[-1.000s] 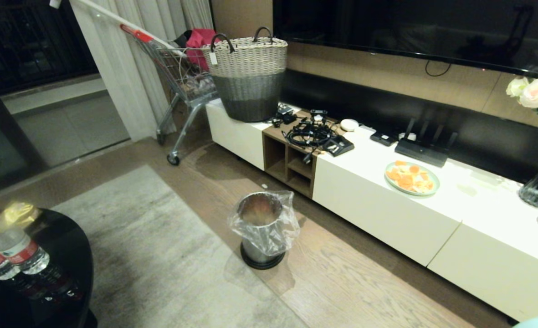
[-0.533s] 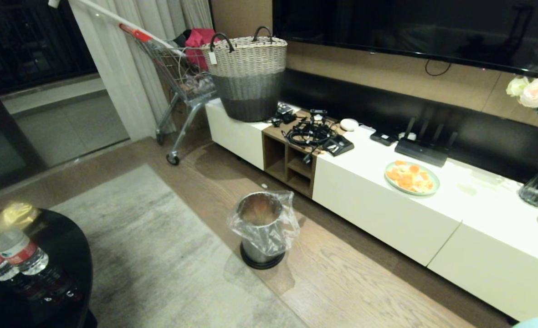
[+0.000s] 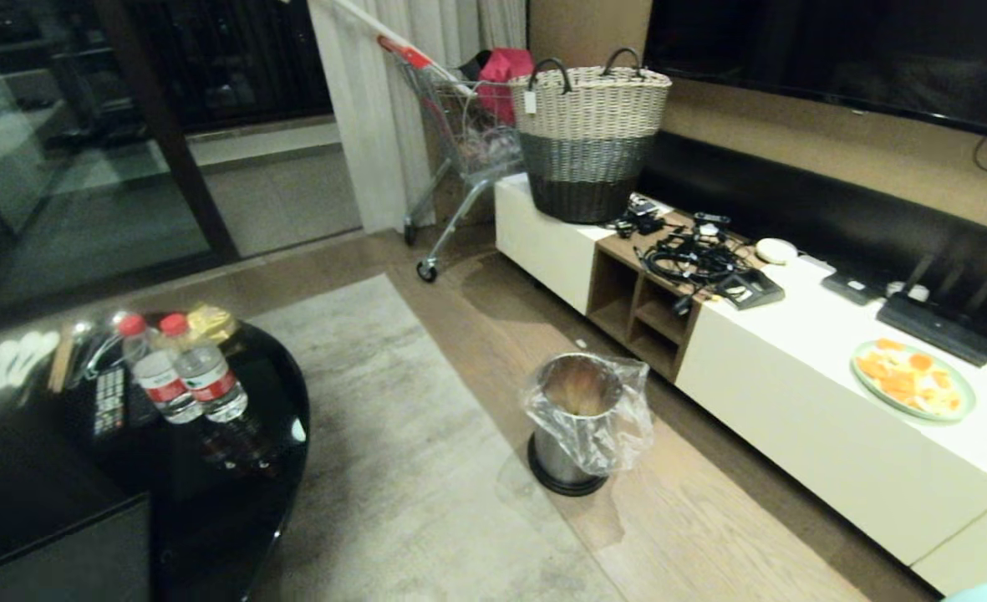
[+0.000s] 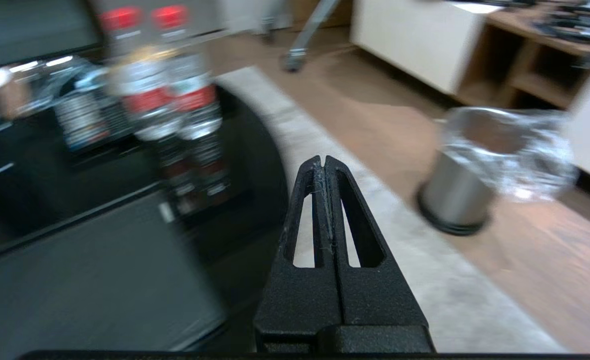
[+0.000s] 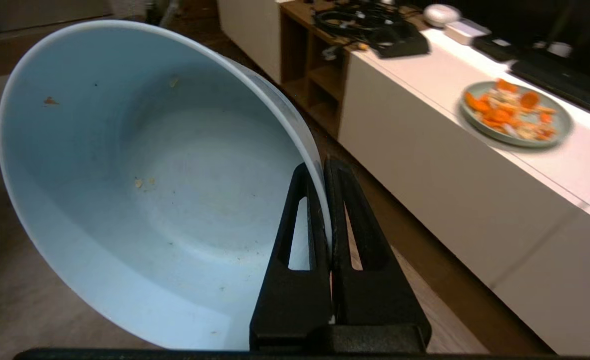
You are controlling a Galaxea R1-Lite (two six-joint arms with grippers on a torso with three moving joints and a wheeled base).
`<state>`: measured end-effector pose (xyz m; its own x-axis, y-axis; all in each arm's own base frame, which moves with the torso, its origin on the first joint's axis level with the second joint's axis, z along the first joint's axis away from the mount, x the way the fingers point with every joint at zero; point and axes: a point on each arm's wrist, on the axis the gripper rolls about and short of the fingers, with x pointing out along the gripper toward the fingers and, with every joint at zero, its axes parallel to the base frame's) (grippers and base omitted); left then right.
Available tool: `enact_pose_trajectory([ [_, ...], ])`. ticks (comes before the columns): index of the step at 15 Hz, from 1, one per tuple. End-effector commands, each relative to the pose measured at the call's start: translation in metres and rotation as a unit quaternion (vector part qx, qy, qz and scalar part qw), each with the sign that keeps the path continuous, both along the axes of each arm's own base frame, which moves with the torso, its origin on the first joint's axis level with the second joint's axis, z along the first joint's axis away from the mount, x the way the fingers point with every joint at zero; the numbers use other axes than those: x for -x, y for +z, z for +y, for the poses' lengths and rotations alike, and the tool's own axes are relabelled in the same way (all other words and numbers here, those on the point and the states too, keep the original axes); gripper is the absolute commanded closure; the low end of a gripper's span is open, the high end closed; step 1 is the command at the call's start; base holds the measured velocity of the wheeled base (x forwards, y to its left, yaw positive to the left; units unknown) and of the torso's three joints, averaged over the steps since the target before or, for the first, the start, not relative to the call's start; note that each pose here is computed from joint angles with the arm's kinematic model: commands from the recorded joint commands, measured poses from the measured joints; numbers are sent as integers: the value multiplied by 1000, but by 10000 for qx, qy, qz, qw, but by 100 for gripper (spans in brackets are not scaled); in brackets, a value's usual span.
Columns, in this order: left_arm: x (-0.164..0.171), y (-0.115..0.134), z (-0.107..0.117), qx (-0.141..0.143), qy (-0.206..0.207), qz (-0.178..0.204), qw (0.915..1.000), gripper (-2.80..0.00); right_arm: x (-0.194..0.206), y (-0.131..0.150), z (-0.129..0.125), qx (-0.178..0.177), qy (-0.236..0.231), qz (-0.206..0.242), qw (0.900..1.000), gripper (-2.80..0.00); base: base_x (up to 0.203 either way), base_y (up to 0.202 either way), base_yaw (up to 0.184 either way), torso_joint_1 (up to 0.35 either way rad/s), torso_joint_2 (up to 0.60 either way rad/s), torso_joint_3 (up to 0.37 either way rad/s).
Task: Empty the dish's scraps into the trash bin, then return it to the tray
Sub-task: Put the bowl back to the table
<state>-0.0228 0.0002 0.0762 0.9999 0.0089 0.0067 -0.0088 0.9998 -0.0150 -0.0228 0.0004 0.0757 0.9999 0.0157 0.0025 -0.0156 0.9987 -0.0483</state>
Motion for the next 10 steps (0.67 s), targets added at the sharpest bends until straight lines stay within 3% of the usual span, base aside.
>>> enact_pose_trajectory([
  [1,0,0,0,-5,1,-5,10000,0,0,0,0,-50,-2,5,10000,0,2,-8,168,2,2,2],
  [10,0,0,0,2,1,-5,10000,0,0,0,0,-62,-33,-1,10000,0,0,-9,167,5,4,2],
])
